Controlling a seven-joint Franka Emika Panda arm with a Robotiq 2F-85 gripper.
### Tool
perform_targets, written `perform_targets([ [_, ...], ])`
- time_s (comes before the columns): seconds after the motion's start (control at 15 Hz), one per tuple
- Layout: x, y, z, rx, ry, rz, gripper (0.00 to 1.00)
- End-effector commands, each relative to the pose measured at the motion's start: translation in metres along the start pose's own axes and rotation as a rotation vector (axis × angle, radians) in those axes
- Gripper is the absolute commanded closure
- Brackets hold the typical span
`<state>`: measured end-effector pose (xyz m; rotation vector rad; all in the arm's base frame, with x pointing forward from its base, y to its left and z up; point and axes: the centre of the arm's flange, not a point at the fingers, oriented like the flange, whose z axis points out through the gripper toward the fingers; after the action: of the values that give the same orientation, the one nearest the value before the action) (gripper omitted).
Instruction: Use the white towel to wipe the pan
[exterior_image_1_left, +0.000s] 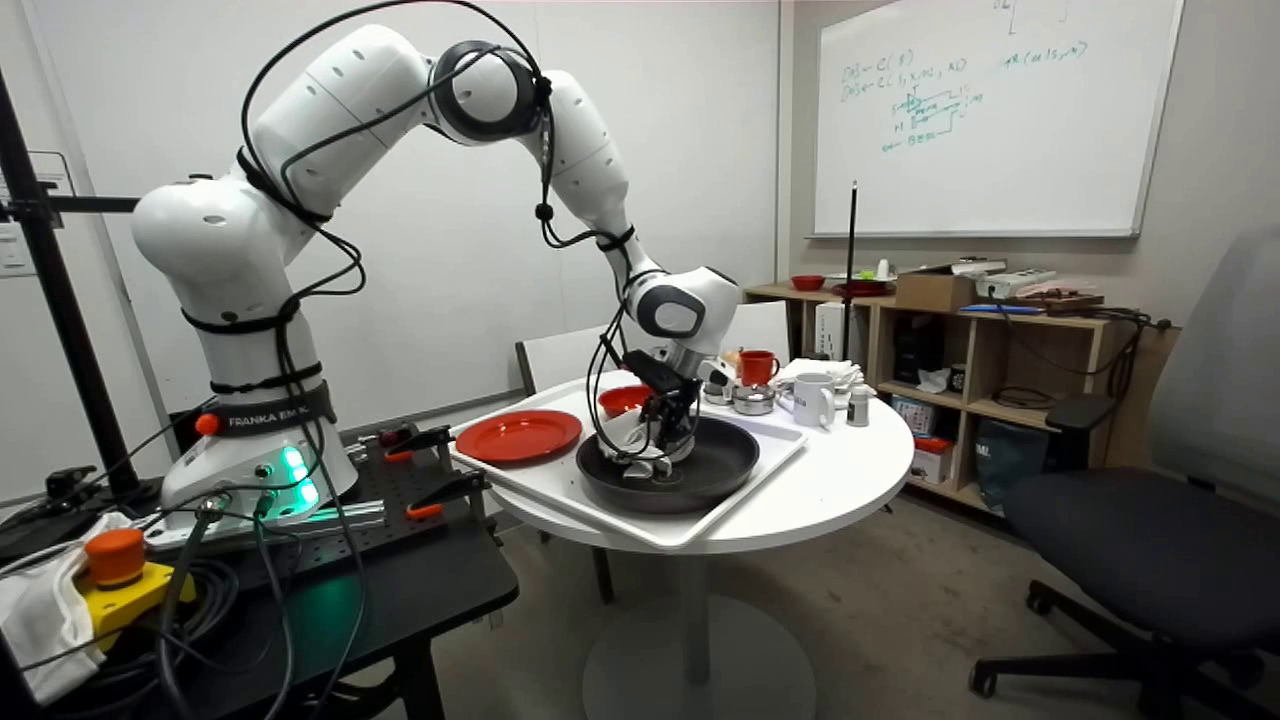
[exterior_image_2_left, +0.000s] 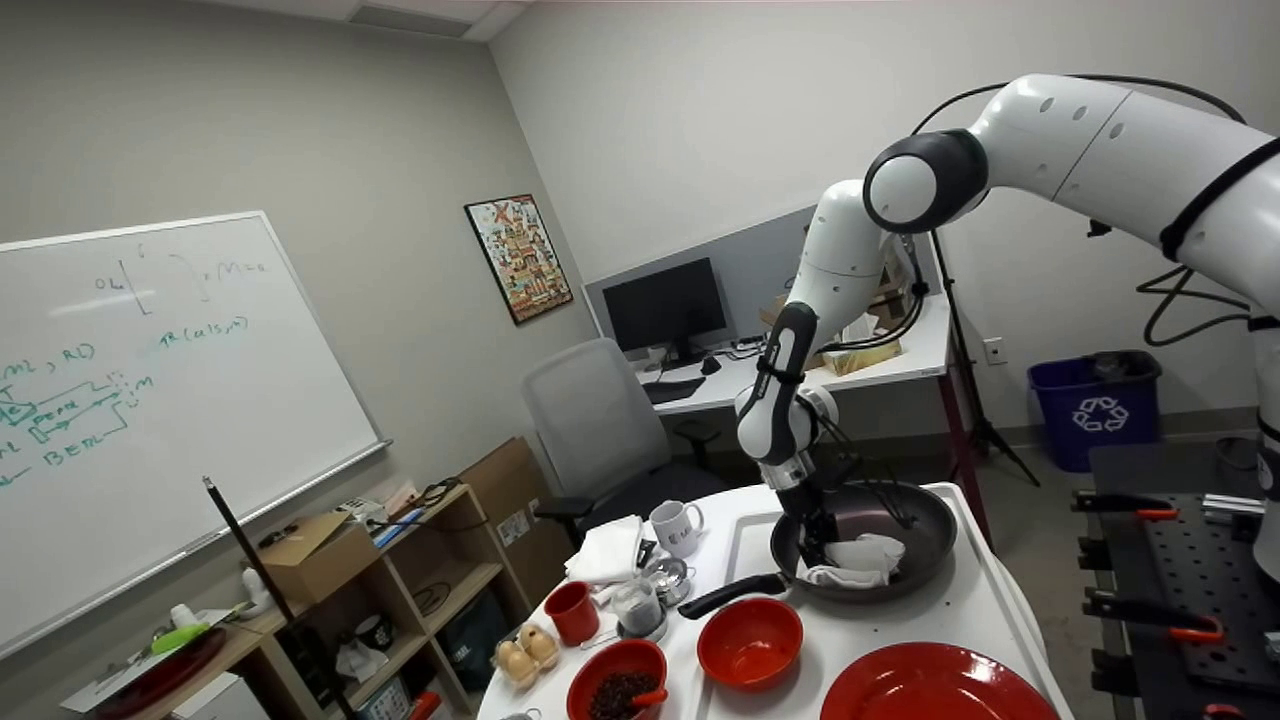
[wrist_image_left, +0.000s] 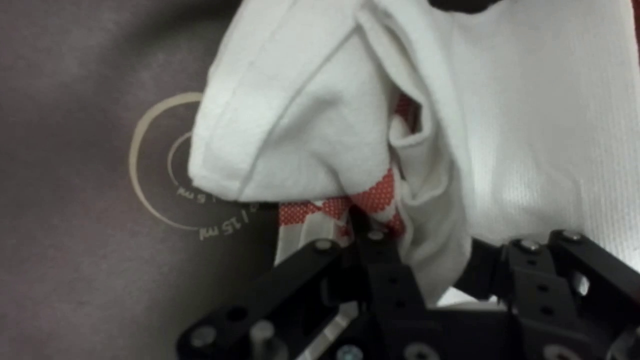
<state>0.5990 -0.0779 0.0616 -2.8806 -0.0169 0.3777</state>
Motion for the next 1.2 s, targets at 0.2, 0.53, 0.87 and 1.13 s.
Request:
perform_targets([
  [0.2,0.023,0.007,0.022,0.046,0.105,-0.081,0.97],
  [0.53,0.031,0.012,0.018,0.086,0.197,-0.114,0.97],
  [0.87,0.031,0.016,0.015,0.112,0.271,-0.14,0.97],
  [1.13,0.025,0.018,0.012,0.121,0.323,-0.178,0.97],
])
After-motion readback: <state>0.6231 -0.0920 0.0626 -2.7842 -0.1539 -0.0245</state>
